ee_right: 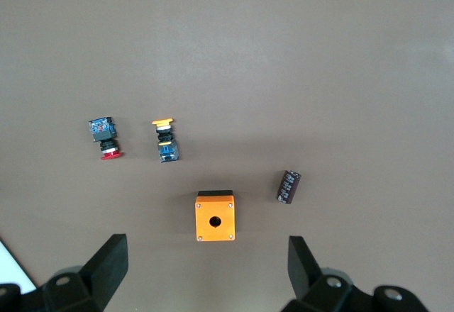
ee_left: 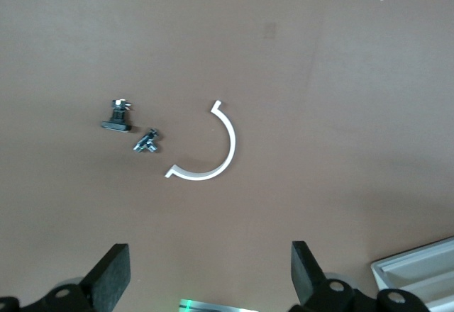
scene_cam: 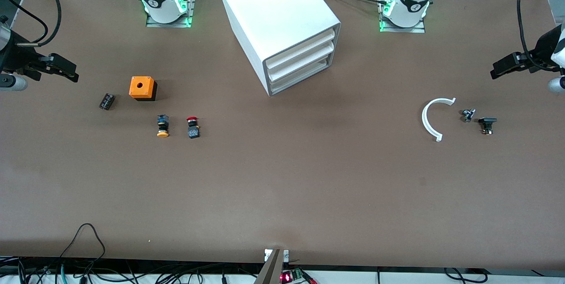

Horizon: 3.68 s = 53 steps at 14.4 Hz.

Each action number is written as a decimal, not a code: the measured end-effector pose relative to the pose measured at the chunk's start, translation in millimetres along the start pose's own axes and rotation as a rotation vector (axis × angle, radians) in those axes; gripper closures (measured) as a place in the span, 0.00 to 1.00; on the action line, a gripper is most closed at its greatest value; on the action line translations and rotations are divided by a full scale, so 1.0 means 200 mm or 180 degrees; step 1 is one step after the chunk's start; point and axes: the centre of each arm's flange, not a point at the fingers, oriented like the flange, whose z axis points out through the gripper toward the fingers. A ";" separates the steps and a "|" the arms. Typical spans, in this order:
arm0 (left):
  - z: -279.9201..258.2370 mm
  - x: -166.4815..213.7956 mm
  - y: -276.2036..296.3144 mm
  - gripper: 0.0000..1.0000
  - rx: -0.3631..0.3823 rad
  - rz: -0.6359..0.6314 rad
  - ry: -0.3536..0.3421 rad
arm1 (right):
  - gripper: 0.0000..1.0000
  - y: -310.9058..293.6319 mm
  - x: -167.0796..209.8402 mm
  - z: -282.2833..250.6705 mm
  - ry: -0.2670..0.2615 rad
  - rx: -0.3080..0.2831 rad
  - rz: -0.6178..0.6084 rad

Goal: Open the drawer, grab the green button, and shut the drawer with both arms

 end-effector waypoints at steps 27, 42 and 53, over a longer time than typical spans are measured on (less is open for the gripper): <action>2.17 -0.14 1.09 0.00 -0.3281 0.1621 -0.2042 | 0.00 0.00 0.00 0.00 -0.0003 0.0000 -0.0002; 2.46 -0.59 1.49 0.40 -0.3593 0.1991 -0.1983 | 0.00 -0.09 0.06 0.13 -0.0124 0.0026 -0.0080; 2.47 -0.62 1.47 0.82 -0.3669 0.1995 -0.1971 | 0.00 -0.24 0.20 0.36 -0.0237 0.0303 -0.0095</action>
